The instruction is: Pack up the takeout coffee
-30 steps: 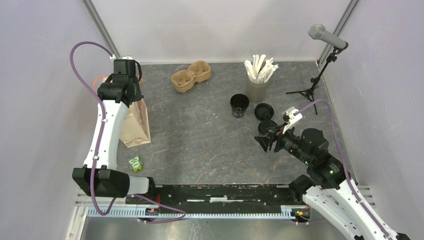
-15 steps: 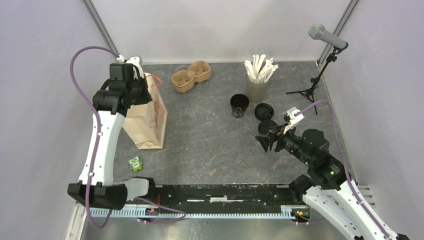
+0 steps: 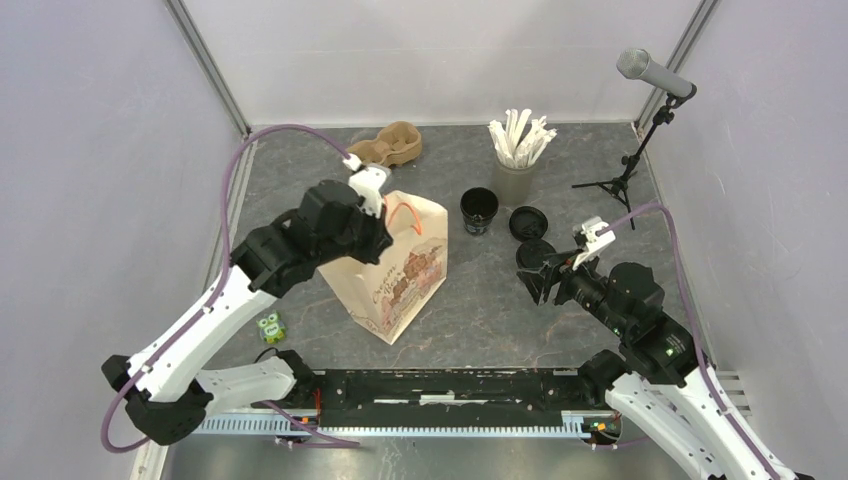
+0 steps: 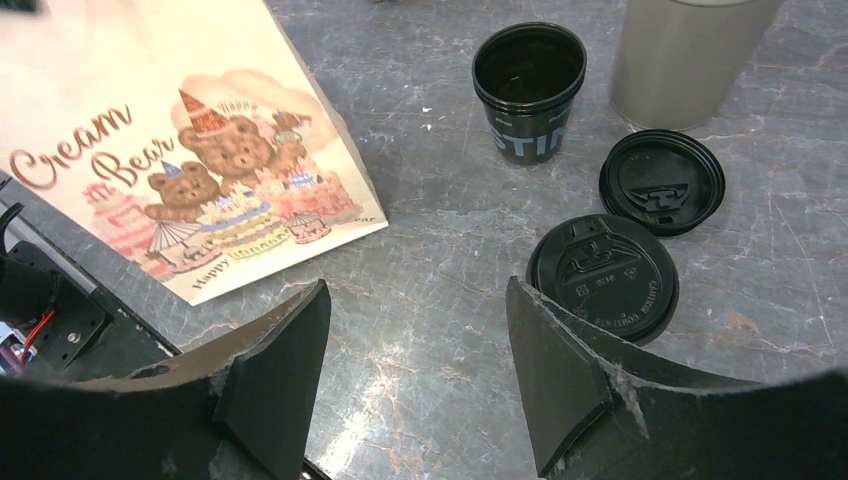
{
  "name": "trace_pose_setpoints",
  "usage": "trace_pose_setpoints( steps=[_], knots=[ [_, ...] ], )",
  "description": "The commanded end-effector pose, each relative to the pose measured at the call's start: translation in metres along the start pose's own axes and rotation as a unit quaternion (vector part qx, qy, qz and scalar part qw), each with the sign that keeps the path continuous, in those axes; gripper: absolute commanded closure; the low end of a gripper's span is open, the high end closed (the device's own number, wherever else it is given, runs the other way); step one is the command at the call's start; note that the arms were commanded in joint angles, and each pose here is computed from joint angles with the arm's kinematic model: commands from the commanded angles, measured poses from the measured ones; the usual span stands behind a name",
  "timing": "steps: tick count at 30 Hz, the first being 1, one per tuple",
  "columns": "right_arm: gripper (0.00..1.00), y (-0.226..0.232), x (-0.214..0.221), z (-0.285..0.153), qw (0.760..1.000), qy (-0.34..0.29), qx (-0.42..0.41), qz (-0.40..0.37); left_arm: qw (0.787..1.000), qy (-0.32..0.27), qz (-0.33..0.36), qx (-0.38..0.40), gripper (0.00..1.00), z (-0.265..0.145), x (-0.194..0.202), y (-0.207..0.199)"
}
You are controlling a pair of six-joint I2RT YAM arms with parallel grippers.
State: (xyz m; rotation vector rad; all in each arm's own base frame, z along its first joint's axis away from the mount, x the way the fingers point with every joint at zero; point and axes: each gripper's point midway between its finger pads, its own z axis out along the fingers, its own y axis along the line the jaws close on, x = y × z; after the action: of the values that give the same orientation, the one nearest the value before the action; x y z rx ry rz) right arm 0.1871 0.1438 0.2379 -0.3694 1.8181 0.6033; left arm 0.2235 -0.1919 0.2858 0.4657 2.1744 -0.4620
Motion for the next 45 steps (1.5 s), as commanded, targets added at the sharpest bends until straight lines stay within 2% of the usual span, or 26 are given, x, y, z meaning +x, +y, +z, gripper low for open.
trace_pose_setpoints(
  steps=[1,5,11,12,16,18,20,23,26,31,34,35,37,40,45],
  knots=[
    [0.28,-0.001,-0.020,-0.007,0.999,-0.031,0.009,-0.002,0.997,-0.047,0.037,0.056,0.98,0.010,-0.008,-0.043],
    [0.28,-0.006,-0.017,-0.003,0.999,-0.024,0.022,0.000,0.992,-0.045,0.080,0.086,0.98,0.020,0.002,-0.068],
    [0.28,-0.006,-0.012,0.004,0.999,-0.020,0.022,0.011,0.985,-0.062,0.104,0.120,0.95,0.024,0.000,-0.088],
    [0.28,-0.005,-0.012,0.005,1.000,-0.019,0.020,0.012,0.985,-0.063,0.107,0.121,0.90,0.024,-0.002,-0.089],
    [0.28,-0.005,-0.013,0.008,1.000,-0.017,0.021,0.013,0.985,-0.081,0.103,0.108,0.57,0.012,-0.015,-0.083],
    [0.28,-0.005,-0.013,0.008,1.000,-0.016,0.021,0.011,0.986,-0.094,0.093,0.097,0.30,0.000,-0.025,-0.079],
    [0.27,-0.005,-0.012,0.009,1.000,-0.015,0.021,0.009,0.988,-0.111,0.074,0.081,0.19,-0.015,-0.037,-0.071],
    [0.27,-0.008,-0.008,0.010,1.000,-0.007,0.025,0.002,0.989,-0.128,0.047,0.051,0.12,-0.043,-0.050,-0.055],
    [0.24,-0.008,0.000,0.012,1.000,0.005,0.021,-0.011,0.989,-0.143,0.021,0.025,0.00,-0.070,-0.059,-0.039],
    [0.18,-0.018,0.003,0.014,0.999,0.013,0.044,-0.025,0.979,-0.190,-0.001,-0.070,0.00,-0.095,-0.079,0.000],
    [0.11,-0.015,0.002,0.017,0.999,0.018,0.038,-0.026,0.960,-0.223,0.003,-0.171,0.00,-0.114,-0.100,0.035],
    [0.04,-0.012,0.002,0.019,0.999,0.021,0.029,-0.025,0.952,-0.233,0.006,-0.198,0.00,-0.120,-0.108,0.044],
    [0.02,-0.010,0.003,0.022,0.999,0.020,0.024,-0.024,0.943,-0.248,0.009,-0.223,0.00,-0.124,-0.122,0.054],
    [0.02,-0.008,0.010,0.026,0.999,0.016,0.012,-0.029,0.944,-0.249,-0.008,-0.214,0.00,-0.109,-0.137,0.062],
    [0.02,-0.017,0.015,0.026,0.999,0.014,0.031,-0.033,0.959,-0.205,-0.031,-0.192,0.00,-0.043,-0.143,0.084]
  ],
)
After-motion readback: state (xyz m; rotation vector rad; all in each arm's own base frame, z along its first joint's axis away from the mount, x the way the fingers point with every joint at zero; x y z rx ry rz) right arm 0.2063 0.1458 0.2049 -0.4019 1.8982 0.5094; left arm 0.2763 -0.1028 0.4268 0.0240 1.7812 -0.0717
